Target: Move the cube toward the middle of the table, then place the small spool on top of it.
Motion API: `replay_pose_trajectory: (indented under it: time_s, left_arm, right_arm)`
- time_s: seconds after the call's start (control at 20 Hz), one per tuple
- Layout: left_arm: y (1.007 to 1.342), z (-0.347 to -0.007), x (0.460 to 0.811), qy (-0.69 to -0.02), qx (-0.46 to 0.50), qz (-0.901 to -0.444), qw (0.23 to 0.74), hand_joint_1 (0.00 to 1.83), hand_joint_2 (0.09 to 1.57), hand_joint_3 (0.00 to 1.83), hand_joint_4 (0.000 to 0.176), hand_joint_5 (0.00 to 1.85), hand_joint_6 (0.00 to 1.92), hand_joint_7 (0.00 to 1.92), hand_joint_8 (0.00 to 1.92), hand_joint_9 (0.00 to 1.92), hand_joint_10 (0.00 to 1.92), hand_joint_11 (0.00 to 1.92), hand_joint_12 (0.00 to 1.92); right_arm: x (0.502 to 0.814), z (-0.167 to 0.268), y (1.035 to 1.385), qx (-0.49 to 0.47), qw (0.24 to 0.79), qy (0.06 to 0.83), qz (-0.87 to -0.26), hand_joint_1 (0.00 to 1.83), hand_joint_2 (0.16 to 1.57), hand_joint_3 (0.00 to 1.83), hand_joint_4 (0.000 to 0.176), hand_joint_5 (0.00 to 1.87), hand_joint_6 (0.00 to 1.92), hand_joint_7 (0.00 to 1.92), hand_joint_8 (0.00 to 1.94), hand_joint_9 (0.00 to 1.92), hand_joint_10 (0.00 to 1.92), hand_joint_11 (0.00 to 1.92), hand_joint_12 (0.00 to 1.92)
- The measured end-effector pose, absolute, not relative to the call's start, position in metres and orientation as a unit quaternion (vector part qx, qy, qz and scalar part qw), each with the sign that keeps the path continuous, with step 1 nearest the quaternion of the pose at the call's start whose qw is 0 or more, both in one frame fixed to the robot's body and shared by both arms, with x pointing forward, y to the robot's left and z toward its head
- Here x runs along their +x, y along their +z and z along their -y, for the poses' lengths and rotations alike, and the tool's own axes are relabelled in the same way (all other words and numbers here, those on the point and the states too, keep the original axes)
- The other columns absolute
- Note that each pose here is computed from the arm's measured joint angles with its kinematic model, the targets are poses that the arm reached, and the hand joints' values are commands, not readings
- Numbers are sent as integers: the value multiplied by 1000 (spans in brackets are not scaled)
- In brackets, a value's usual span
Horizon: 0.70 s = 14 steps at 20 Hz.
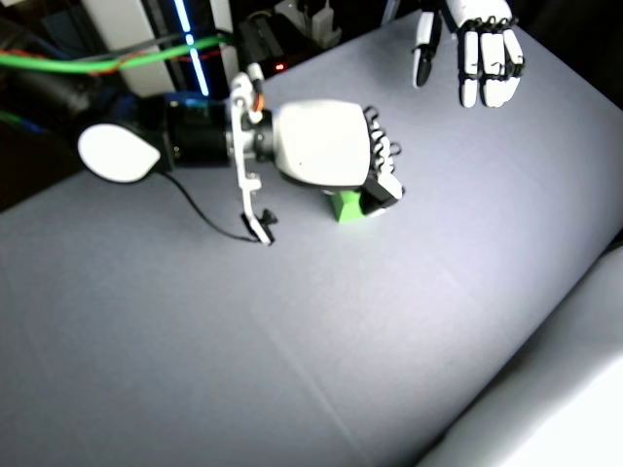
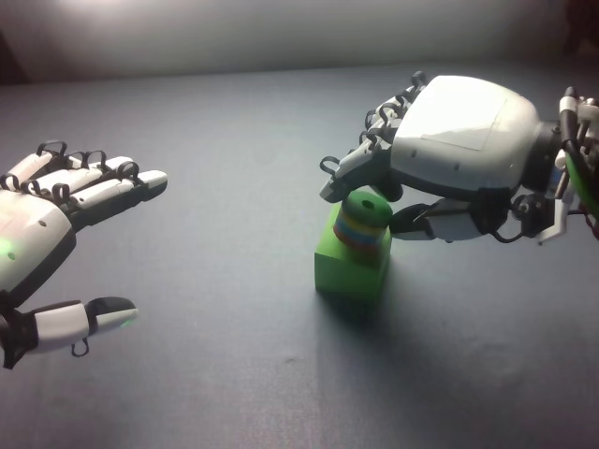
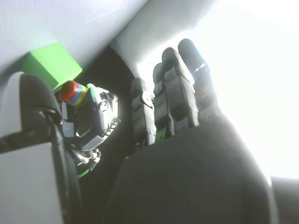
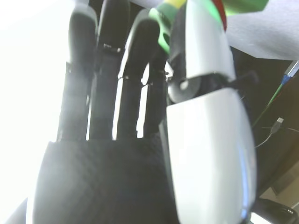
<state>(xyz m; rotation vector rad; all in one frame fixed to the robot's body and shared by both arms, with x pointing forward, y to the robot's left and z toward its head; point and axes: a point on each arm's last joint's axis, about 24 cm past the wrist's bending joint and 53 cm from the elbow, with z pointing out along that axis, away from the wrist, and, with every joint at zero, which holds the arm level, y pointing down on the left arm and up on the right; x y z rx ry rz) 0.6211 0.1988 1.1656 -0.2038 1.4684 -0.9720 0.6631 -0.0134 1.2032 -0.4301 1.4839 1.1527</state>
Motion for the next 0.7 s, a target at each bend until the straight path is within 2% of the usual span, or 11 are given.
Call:
replay_pose_trajectory:
  time_s: [0.05,0.1,0.15,0.2,0.25,0.3,0.35,0.45,0.55,0.7]
  left_arm:
    - [1166,-199,621,-425,-89,-641,632,969,992,0,132,299,0,262,2,295,1,0,824]
    - [1165,-199,621,-425,-90,-642,632,954,998,3,137,287,0,256,0,291,0,0,821]
    - [1165,-200,620,-425,-92,-642,632,954,1001,2,142,284,0,243,1,272,2,0,773]
    - [1164,-200,620,-425,-91,-642,631,957,999,1,136,288,2,244,2,269,3,0,764]
    - [1165,-200,620,-426,-93,-642,631,950,1001,1,137,291,2,247,2,275,3,0,788]
    - [1166,-200,620,-427,-93,-640,632,965,999,0,118,311,5,258,3,293,7,0,825]
    - [1166,-201,620,-427,-93,-639,633,965,998,0,113,319,4,262,3,300,6,0,845]
    - [1166,-201,620,-427,-94,-638,633,933,1002,1,89,343,6,266,2,302,3,0,838]
    - [1166,-201,620,-427,-95,-638,633,934,1014,3,76,348,2,252,1,269,5,0,733]
    - [1166,-202,620,-429,-97,-639,632,917,1017,2,97,344,0,260,1,285,4,0,811]
  right_arm:
    - [663,13,1203,-184,570,491,-632,1209,1148,1,0,962,968,871,1216,889,535,569,1272]
    - [662,13,1203,-183,570,492,-632,1162,1136,5,0,929,1040,790,653,880,517,556,1248]
    - [662,12,1203,-183,569,493,-632,1184,1057,0,0,821,444,794,355,843,460,515,1200]
    - [661,12,1203,-185,569,492,-632,1204,1034,0,0,854,158,825,167,836,394,494,1166]
    - [662,12,1203,-184,570,491,-633,1223,1015,0,0,865,43,842,61,834,277,466,1116]
    - [661,12,1202,-185,569,491,-633,1240,989,3,0,816,8,816,14,819,157,424,1078]
    - [661,11,1202,-186,568,491,-633,1238,974,1,0,782,1,795,3,826,84,411,1069]
    - [660,10,1201,-187,567,490,-635,1247,958,0,0,713,0,696,0,831,63,473,1097]
    - [660,10,1200,-187,566,489,-636,1235,948,0,0,682,0,677,2,837,55,483,1181]
    - [661,10,1200,-187,566,489,-637,1288,957,0,0,659,0,636,0,781,26,385,1170]
